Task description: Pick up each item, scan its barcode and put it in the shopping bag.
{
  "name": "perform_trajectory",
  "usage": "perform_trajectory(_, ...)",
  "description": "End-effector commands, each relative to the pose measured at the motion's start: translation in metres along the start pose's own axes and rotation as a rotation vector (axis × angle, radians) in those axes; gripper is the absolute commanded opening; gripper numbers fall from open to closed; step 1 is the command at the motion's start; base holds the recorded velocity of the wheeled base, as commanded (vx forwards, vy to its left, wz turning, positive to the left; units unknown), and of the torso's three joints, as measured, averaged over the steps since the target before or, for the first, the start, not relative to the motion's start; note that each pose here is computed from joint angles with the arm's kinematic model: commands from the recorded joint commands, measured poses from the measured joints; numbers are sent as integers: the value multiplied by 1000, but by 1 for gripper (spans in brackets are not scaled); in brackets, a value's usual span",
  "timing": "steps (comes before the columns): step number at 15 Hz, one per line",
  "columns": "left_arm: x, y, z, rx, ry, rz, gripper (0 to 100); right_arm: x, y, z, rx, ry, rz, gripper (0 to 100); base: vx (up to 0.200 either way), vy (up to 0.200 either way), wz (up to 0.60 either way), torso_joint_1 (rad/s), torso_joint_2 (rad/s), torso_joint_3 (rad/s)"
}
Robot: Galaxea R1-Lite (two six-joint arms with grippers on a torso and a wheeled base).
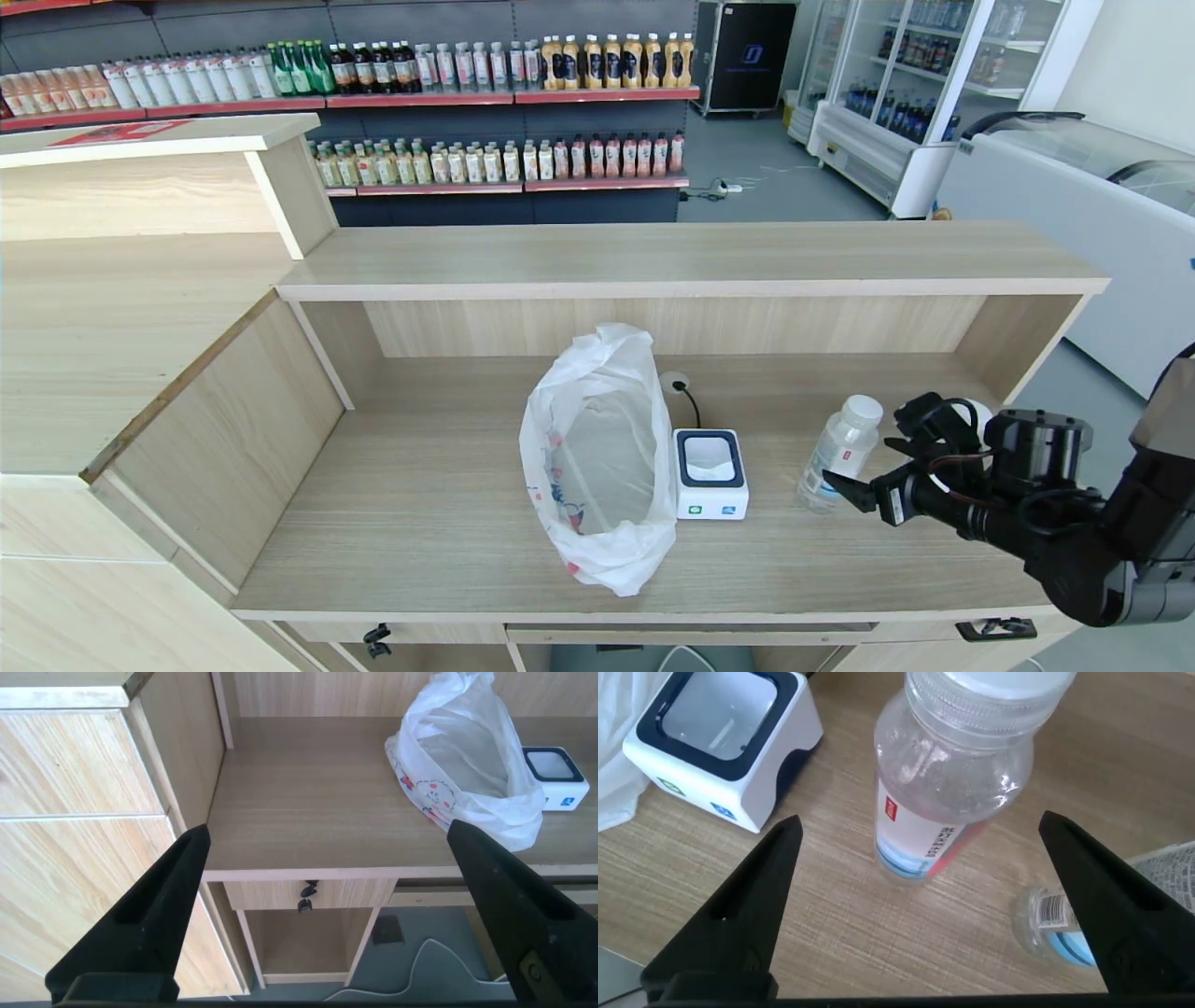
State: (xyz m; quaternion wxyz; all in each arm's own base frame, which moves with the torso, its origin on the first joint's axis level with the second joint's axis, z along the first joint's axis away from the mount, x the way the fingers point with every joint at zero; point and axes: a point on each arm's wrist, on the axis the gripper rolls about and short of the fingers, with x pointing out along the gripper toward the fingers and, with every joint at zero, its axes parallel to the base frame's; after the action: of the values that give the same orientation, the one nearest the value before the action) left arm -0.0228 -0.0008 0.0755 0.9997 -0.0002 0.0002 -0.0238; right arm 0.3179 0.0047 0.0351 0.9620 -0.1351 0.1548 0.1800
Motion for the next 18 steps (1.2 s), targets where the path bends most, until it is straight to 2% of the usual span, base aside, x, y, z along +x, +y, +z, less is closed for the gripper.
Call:
perform_trajectory(1,0,0,0,-1,1,0,100,8,0,-5,2,1,5,100,0,0,0,0,0,0)
perform_trajectory(10,0,0,0,-1,1,0,100,26,1,-17,-4,-55,71,100,0,0,0,0,0,0)
perform_trajectory(18,0,0,0,-1,1,0,100,42,-2,-23,-11,-147,116,100,0,0,0,0,0,0)
